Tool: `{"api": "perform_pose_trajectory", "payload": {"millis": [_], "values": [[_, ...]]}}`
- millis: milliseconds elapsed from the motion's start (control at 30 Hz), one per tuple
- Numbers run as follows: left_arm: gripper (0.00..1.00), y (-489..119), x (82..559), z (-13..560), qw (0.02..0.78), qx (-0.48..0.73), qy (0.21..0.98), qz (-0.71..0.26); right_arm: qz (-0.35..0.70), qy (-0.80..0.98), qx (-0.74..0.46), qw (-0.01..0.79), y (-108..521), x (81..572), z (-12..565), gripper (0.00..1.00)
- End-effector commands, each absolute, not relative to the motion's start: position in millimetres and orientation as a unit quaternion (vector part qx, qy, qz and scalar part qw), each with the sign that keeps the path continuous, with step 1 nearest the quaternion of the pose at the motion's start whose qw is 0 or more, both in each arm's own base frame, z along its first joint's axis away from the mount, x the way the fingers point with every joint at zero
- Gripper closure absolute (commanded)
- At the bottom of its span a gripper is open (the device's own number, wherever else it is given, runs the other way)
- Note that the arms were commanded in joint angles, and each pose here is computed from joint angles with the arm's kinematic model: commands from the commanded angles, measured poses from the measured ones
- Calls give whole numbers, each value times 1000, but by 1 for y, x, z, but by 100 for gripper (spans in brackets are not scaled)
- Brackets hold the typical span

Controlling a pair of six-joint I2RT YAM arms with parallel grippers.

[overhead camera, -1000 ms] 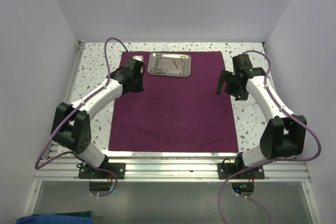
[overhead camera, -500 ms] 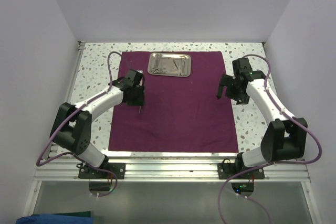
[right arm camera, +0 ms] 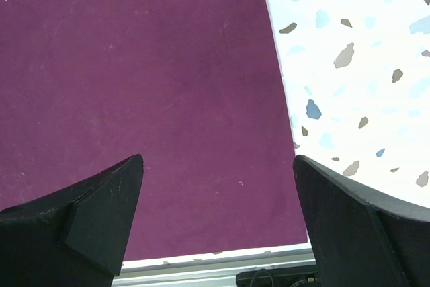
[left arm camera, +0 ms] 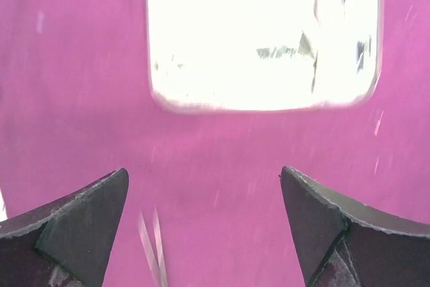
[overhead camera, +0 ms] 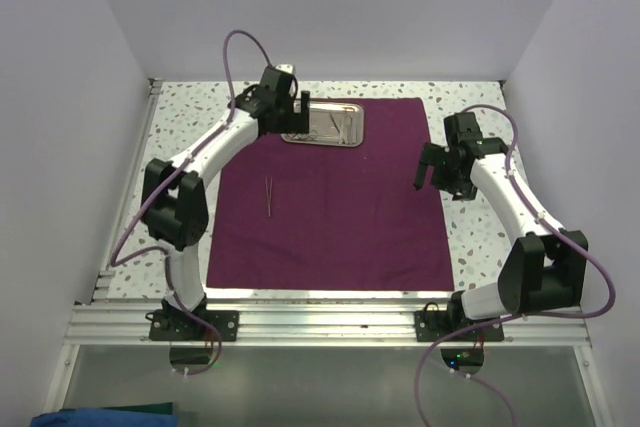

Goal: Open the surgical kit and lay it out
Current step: Place the medical item in the surgical kit, then pick up the medical item from the container.

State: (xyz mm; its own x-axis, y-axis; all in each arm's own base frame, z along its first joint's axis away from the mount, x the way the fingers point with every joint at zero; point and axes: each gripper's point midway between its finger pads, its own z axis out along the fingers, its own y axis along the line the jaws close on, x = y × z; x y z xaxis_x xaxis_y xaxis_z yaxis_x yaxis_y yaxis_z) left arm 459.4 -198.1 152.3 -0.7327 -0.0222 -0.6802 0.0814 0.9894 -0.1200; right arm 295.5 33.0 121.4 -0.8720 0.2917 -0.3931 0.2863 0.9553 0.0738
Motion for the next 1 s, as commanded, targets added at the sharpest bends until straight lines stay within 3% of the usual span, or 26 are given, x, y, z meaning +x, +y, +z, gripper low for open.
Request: {"api": "perform_pose_trajectory", "payload": {"millis": [0, 267, 633, 967], "values": [[2, -207, 505, 157, 391, 37, 918, -60, 2, 964, 145, 223, 29, 295, 136, 2], [4, -226, 571, 124, 403, 33, 911, -83, -5, 966, 149, 211, 26, 283, 149, 3], [9, -216, 599, 91, 411, 8, 904, -117, 9, 967, 177, 186, 33, 269, 144, 5], [43, -213, 602, 51, 385, 12, 915, -120, 8, 963, 207, 172, 33, 253, 136, 6]]}}
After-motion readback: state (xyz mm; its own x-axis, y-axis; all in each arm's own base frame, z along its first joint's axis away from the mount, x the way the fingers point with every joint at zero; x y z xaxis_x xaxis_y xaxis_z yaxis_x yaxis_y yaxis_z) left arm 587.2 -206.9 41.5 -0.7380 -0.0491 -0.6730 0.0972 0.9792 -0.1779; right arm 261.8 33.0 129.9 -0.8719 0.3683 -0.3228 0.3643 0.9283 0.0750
